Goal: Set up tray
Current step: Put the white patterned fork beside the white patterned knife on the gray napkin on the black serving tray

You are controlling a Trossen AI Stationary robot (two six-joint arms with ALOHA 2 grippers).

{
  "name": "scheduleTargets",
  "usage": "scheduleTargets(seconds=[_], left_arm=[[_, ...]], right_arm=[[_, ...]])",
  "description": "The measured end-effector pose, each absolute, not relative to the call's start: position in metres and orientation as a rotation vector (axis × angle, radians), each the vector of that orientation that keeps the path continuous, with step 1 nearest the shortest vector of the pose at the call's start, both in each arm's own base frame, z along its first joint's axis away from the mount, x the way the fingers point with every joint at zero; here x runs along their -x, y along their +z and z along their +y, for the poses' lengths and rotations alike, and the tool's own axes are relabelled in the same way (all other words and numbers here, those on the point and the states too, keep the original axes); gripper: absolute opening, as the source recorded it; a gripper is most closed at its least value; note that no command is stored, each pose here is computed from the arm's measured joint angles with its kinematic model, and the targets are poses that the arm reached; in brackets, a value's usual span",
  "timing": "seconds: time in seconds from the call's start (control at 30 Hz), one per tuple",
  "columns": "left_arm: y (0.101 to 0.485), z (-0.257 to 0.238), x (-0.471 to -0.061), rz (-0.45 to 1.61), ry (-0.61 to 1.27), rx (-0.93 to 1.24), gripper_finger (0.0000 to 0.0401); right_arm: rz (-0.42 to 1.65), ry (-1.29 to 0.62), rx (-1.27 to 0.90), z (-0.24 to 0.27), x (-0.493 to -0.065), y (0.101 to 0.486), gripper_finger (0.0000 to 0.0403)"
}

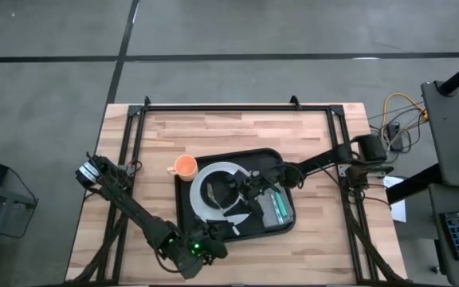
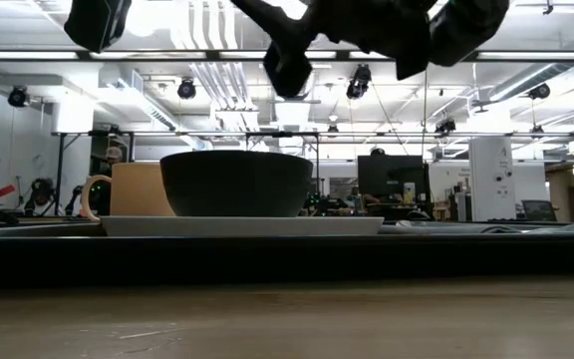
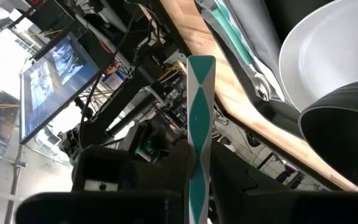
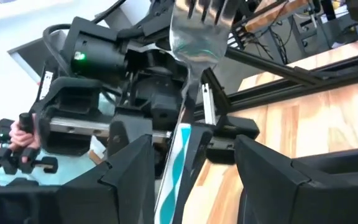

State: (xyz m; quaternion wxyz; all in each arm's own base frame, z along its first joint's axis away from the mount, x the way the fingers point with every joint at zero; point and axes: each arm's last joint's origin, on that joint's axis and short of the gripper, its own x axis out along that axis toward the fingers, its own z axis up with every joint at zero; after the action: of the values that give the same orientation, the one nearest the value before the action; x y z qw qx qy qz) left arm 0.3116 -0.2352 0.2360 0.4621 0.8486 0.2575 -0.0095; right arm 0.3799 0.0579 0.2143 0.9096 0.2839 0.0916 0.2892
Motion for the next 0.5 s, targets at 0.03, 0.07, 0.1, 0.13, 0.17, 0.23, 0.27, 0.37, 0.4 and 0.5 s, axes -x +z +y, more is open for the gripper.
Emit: scheduleTargets(seconds=[0.03, 0.07, 0.1, 0.13, 0.17, 0.23, 0.27, 0.37, 0.4, 0.5], left_arm=[[0.236, -0.235, -0.312, 0.633, -0.022, -2.083, 0.0022], [0.236, -0.235, -0.312, 0.633, -0.022, -2.083, 0.0022], [0.236, -0.235, -0.312, 0.633, -0.021, -2.082, 0.0022], [0.236, -0.235, -0.311, 0.633, -0.021, -2.082, 0.0022], [0.235, -0.235, -0.311, 0.635, -0.022, -2.084, 0.0022], [0.234, -0.235, -0.311, 0.636, -0.023, -2.082, 0.0022], [0.234, -0.235, -0.311, 0.637, -0.024, -2.083, 0.0022], [0.234, -0.235, -0.311, 0.635, -0.024, -2.081, 0.0022], [0.234, -0.235, -0.311, 0.635, -0.024, -2.082, 0.0022], [0.234, -0.235, -0.311, 0.634, -0.022, -2.08, 0.0022]], right_arm=[[0.187, 0.599, -0.586, 0.059, -0.382, 0.215, 0.0217], [0.186, 0.602, -0.585, 0.06, -0.384, 0.214, 0.0214], [0.183, 0.606, -0.584, 0.061, -0.387, 0.215, 0.021], [0.179, 0.613, -0.583, 0.062, -0.389, 0.217, 0.0204], [0.177, 0.625, -0.581, 0.063, -0.39, 0.218, 0.0197], [0.177, 0.646, -0.579, 0.064, -0.391, 0.221, 0.0176], [0.173, 0.649, -0.578, 0.065, -0.392, 0.222, 0.0163], [0.174, 0.661, -0.576, 0.066, -0.392, 0.224, 0.0117], [0.175, 0.662, -0.576, 0.066, -0.392, 0.224, 0.01], [0.176, 0.66, -0.577, 0.066, -0.393, 0.224, 0.0049]])
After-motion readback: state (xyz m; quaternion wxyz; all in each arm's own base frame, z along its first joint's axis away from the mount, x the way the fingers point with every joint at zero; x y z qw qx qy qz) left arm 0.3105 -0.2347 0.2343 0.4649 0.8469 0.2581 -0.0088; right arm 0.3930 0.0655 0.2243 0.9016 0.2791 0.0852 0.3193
